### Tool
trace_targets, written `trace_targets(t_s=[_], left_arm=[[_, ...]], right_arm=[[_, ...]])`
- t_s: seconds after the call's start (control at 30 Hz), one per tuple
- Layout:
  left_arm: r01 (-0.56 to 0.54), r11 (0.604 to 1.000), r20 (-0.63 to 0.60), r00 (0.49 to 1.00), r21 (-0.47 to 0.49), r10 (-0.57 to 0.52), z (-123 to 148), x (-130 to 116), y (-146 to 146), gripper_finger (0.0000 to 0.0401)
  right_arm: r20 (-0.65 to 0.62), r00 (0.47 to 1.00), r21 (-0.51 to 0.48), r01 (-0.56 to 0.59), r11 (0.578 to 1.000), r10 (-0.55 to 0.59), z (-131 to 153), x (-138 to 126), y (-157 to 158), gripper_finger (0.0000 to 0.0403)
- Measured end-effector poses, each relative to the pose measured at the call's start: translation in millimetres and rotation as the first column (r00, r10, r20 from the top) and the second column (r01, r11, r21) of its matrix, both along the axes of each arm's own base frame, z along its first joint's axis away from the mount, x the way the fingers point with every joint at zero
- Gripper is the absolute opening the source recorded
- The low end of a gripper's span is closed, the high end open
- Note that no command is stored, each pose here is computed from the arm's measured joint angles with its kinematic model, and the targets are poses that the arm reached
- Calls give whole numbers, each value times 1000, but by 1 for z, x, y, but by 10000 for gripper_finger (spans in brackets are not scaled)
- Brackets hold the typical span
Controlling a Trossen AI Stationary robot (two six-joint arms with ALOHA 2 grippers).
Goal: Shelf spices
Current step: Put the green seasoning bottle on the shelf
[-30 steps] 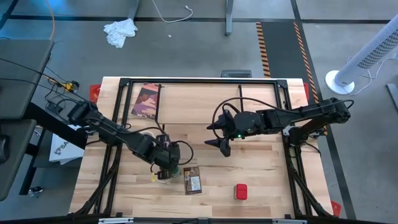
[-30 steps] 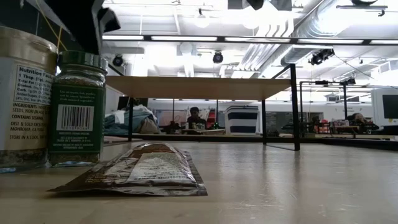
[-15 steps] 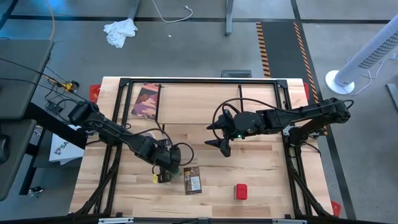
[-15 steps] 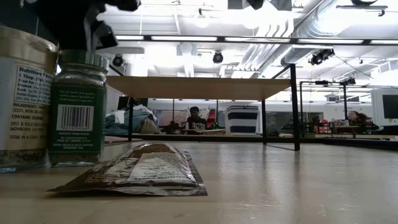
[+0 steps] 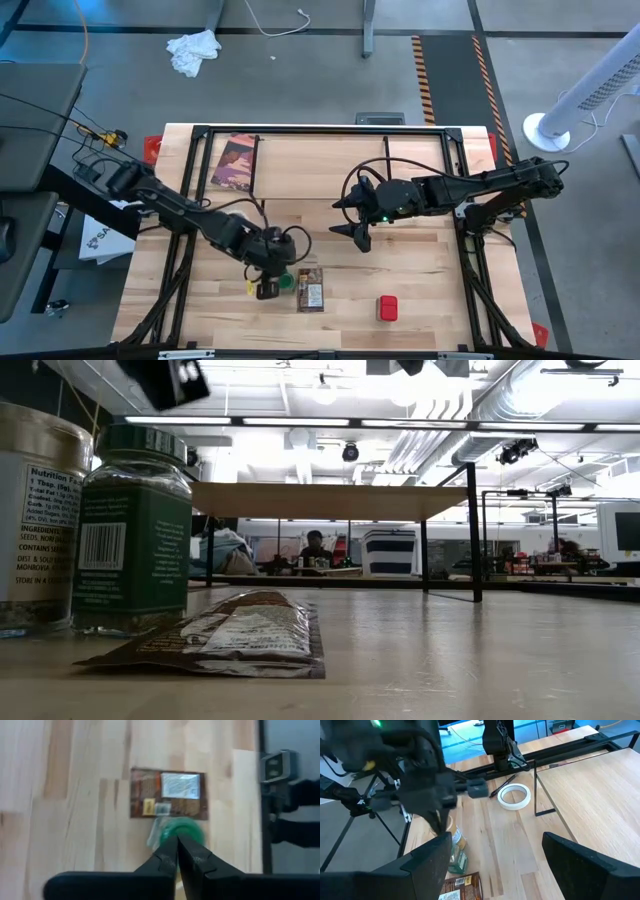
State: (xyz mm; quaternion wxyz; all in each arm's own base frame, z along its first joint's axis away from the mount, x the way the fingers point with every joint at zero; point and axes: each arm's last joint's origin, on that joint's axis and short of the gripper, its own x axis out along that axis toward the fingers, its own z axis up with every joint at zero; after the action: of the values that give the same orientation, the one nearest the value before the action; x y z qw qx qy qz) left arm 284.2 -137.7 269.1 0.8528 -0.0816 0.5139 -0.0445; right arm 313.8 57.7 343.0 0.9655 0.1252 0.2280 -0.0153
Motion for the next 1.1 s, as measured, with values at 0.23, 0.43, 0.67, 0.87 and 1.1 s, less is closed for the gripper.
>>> trace_targets(t_s=[0.23, 0.43, 0.67, 0.87, 1.1], left_arm=[[162, 985, 28, 986, 68, -164, 12, -3, -3, 110], [274, 960, 6, 962, 63, -275, 11, -1, 4, 222], [289, 957, 3, 957, 33, -289, 8, 7, 13, 300], [281, 959, 57, 958, 26, -282, 10, 12, 12, 316], [306, 947, -1, 952, 98, -307, -14, 23, 1, 317]], right_arm=[[-6, 1000, 1, 1, 1000, -1, 0, 0, 0, 306], [-40, 999, 28, -3, 1000, 4, -3, -2, 0, 306], [-70, 997, 53, -7, 999, 11, -6, -3, 1, 306], [-71, 997, 71, -2, 997, 7, -6, -3, 1, 306], [-72, 997, 69, -2, 998, 7, -6, -3, 1, 306]])
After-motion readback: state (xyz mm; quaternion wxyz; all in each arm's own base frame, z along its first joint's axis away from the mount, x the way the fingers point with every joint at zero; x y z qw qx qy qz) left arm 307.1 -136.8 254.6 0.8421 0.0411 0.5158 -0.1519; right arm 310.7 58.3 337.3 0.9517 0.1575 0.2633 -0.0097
